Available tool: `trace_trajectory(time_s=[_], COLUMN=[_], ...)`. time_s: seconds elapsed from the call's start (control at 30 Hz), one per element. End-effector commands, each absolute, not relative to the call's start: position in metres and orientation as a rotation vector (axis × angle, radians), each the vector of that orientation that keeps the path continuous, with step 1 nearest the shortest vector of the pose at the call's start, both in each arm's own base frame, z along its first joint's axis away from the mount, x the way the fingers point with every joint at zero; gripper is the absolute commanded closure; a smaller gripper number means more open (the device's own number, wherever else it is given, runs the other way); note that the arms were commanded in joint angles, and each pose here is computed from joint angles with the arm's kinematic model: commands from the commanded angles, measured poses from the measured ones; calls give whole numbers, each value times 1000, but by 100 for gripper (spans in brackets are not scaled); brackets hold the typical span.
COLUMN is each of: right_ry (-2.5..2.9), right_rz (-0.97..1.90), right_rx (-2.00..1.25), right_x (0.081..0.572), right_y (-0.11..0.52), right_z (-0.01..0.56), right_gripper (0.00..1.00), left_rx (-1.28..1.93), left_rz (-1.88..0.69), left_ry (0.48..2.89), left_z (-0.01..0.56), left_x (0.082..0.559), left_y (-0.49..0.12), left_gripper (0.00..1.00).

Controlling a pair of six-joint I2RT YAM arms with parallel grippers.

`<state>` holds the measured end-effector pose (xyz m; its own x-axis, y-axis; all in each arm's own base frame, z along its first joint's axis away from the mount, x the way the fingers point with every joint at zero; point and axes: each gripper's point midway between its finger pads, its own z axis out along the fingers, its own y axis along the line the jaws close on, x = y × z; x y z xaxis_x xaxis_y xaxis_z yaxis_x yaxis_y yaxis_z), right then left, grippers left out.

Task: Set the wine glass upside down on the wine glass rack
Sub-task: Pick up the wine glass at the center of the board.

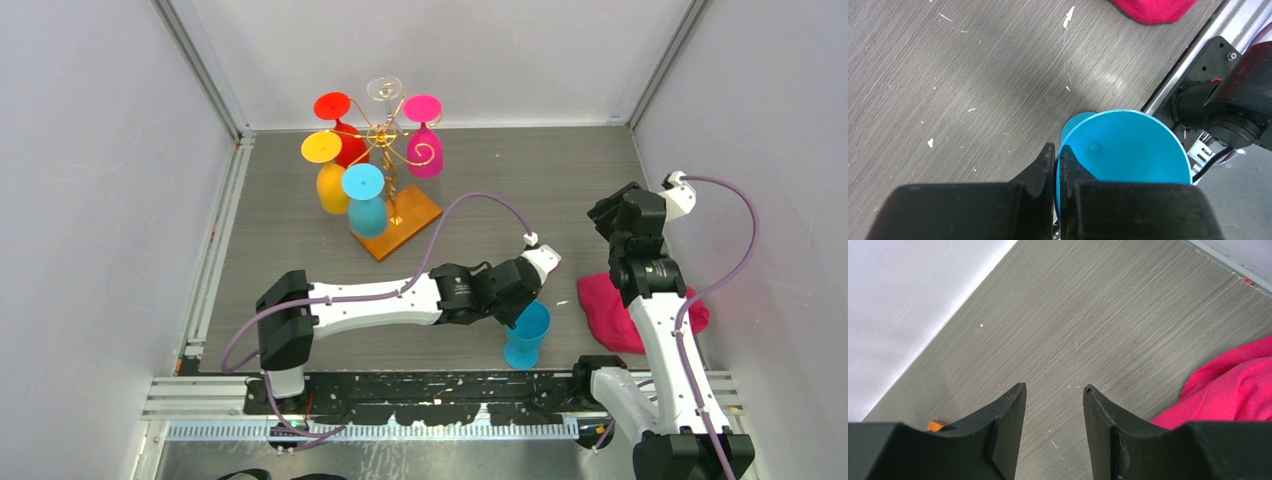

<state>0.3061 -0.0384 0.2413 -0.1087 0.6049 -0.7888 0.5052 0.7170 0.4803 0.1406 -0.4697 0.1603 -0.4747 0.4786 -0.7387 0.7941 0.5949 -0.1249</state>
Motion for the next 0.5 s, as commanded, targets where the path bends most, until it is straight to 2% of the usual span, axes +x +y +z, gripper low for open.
trace_trajectory(time_s=[0.0,0.47], right_ry=[1673,1707], right_rz=[123,231], right_rx=[890,838], right_x=[306,312], right_y=[-43,-24], right_z=[261,266], right_gripper=[48,46], left_rx=[922,542], left_rz=[-624,-701], left_ry=[2118,1927], left_z=[184,254], left_x=[144,167], left_y=[-460,-396], left_gripper=[99,99])
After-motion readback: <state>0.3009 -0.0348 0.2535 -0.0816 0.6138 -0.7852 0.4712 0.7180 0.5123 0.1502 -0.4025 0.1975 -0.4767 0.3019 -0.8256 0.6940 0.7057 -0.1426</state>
